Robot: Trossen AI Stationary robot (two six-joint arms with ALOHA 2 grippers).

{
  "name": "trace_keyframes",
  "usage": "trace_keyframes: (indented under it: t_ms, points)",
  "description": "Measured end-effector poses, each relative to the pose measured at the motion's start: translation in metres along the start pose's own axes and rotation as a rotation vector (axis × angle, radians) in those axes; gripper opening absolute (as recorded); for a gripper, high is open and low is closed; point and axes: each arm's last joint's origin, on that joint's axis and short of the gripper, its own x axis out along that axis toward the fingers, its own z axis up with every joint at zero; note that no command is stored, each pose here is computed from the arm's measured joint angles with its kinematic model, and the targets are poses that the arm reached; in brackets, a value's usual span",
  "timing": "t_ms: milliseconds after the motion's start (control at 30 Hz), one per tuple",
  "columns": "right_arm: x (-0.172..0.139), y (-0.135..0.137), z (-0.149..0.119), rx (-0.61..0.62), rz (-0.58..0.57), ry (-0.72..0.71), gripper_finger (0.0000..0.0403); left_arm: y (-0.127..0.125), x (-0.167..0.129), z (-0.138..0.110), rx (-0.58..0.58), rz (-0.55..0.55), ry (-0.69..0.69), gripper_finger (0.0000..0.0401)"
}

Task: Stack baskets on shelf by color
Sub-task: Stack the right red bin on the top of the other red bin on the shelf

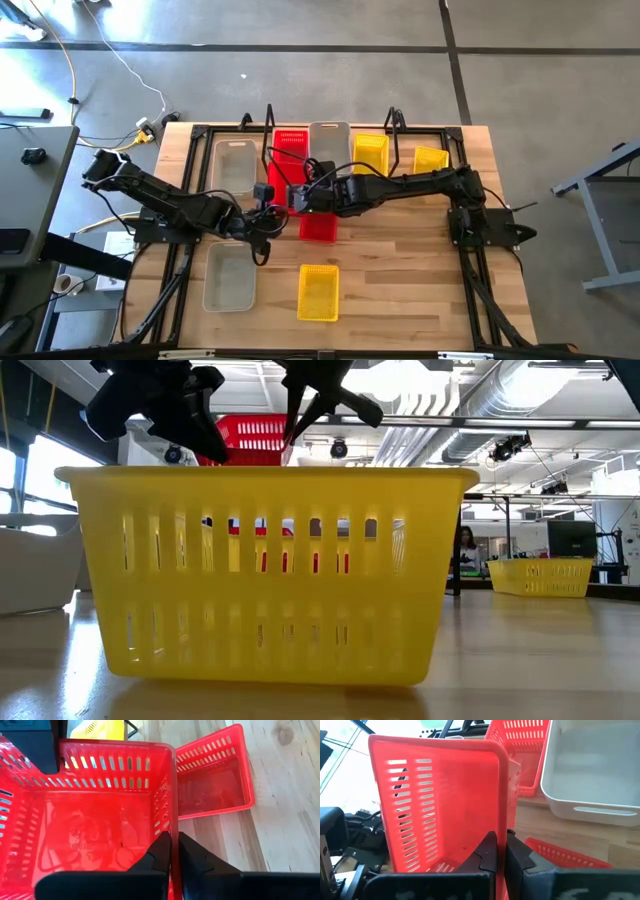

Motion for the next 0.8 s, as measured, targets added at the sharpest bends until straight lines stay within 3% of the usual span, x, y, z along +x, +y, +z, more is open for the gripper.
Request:
trace_keyframes:
  t_ms: [333,800]
  points:
    - [0.002,0.000,0.002,-0.098,0.018,0.042,0.0008,-0.007,-0.005,0.002,0.021,-0.017,-0.021,0.0004]
    - [0.006,-0.011,0.038,-0.159,0.028,0.081,0.0155,-0.012,-0.009,0.003,-0.006,-0.042,-0.036,0.0001]
